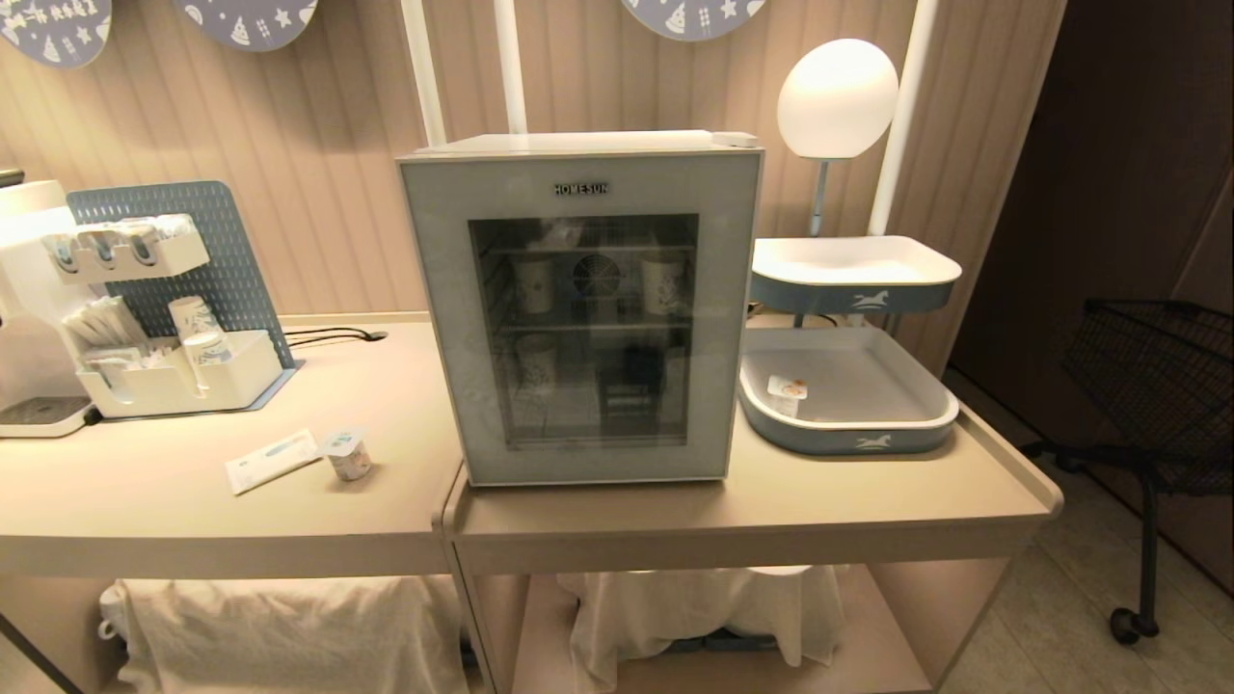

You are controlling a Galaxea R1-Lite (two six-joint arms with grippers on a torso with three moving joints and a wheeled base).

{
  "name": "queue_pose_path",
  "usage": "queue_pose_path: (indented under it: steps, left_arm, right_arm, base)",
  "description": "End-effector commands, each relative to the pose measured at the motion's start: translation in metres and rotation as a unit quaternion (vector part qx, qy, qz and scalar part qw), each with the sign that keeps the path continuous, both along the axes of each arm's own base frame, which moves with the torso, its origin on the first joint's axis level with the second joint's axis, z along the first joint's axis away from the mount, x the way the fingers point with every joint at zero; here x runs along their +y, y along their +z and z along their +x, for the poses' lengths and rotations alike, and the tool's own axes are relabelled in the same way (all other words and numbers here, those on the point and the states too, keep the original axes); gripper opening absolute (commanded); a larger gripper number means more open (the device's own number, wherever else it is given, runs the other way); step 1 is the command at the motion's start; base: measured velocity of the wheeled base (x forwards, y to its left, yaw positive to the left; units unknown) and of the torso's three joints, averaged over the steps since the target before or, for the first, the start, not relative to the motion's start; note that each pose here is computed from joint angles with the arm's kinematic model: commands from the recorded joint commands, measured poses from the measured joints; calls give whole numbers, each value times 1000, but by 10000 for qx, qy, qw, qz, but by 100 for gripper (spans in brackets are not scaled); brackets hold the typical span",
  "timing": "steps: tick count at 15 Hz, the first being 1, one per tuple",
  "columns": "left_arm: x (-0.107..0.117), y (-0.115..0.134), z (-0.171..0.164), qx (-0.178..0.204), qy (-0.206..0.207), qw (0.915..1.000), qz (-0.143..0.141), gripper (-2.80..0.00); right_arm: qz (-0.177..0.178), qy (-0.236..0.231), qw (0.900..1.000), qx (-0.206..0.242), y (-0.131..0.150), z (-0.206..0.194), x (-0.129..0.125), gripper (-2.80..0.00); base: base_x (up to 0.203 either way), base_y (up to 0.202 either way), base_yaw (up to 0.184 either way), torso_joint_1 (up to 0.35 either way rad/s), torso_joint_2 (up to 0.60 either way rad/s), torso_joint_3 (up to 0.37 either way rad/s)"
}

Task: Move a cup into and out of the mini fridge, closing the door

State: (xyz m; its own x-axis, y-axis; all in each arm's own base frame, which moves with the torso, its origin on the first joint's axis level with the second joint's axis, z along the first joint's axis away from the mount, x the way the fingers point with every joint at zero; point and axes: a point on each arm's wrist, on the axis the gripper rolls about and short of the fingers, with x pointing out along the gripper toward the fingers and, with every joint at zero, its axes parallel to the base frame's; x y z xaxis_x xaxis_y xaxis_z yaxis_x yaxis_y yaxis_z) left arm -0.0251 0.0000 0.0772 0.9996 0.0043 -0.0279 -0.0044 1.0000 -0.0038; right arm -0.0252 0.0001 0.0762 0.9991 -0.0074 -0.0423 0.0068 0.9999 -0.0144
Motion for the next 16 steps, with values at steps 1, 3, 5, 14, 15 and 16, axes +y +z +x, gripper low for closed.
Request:
queue_pose_path:
  steps: [1, 3, 5, 14, 15, 16]
  left_arm:
    - [0, 0, 0, 6, 2, 10000, -4, -280]
    - [0, 0, 0, 6, 1, 10000, 3, -280]
    - [0, 0, 0, -1, -6, 10000, 11, -280]
    - [0, -1, 0, 14, -26, 9999, 156, -280]
    - [0, -1, 0, 14, -26, 9999, 156, -280]
    - [0, -1, 0, 14, -26, 9999, 156, -280]
  right_arm:
    - [2, -9, 10000, 3, 0, 0, 0, -280]
    - [44, -18, 10000, -18, 0, 0, 0, -280]
    - [85, -28, 9999, -52, 0, 1, 0, -280]
    - [56, -12, 10000, 3, -1, 0, 0, -280]
    - [56, -7, 10000, 3, -1, 0, 0, -280]
    - [56, -11, 10000, 3, -1, 0, 0, -280]
  base:
    - [0, 0, 0, 0, 0, 0]
    - [0, 0, 0, 0, 0, 0]
    - [0, 0, 0, 0, 0, 0]
    - [0, 0, 0, 0, 0, 0]
    - [0, 0, 0, 0, 0, 0]
    - [0, 0, 0, 0, 0, 0]
